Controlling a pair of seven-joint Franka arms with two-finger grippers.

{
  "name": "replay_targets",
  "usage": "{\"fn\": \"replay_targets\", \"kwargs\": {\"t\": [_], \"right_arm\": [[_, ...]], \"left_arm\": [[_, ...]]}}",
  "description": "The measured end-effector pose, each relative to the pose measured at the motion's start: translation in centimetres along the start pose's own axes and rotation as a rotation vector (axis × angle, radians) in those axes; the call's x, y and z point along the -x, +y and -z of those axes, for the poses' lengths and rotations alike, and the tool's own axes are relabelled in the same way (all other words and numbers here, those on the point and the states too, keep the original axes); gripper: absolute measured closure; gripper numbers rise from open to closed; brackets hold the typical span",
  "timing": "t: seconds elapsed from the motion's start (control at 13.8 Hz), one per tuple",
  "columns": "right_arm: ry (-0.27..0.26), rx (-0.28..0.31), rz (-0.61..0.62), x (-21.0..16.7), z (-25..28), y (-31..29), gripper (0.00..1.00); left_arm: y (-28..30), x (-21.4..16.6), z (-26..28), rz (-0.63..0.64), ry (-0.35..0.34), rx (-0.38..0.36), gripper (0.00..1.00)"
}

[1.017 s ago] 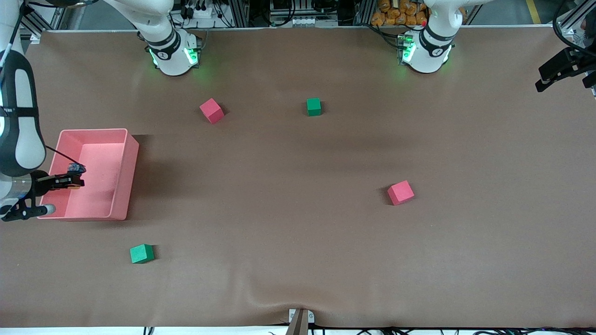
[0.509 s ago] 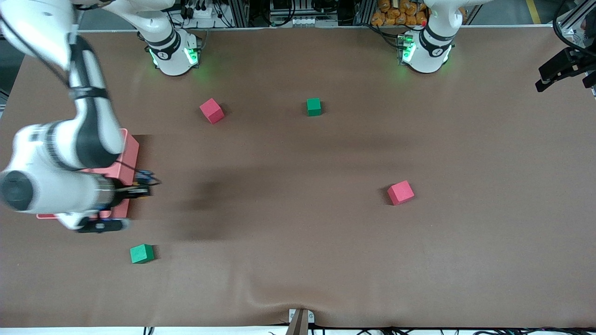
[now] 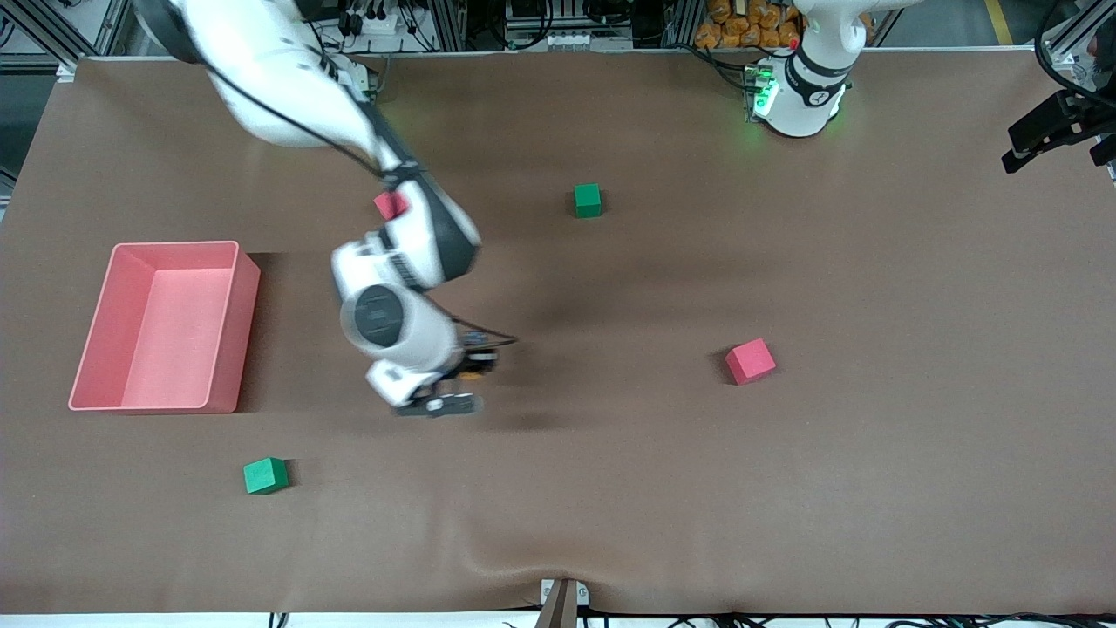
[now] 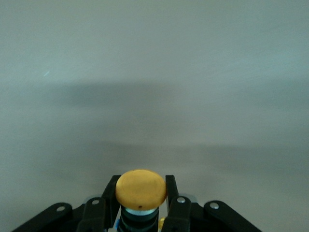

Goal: Place and upright button with both arms
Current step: 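Carry the button to mid-table, lower it and open the right gripper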

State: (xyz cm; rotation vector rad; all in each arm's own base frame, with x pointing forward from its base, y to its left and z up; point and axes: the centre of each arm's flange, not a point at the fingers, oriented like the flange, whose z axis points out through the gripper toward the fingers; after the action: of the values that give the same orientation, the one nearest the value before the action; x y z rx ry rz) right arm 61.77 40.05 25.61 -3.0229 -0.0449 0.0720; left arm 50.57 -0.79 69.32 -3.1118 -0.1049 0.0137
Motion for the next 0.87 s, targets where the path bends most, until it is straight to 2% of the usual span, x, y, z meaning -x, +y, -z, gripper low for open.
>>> {"fn": "replay_targets", "kwargs": {"t": [0.15,0.51,0.87], "right_arm": [[0.007,-0.003,0.001,2.0,-3.2,-3.7,0.59],[0.021,-0.018,0.008,4.4,-5.8,-9.8,0.59],[0.054,-0.003,0.049,5.2,-7.0,-11.6,0.57]], "left_arm": [[0.1,-0.1,-0.3,-0.001,-0.007,0.000,0.00],[0.3,-0.8,-2.1,-0.006,-0.044,0.001,0.00],[1.6,-2.0,-6.4,-0.033,-0.135,-0.001,0.00]]}}
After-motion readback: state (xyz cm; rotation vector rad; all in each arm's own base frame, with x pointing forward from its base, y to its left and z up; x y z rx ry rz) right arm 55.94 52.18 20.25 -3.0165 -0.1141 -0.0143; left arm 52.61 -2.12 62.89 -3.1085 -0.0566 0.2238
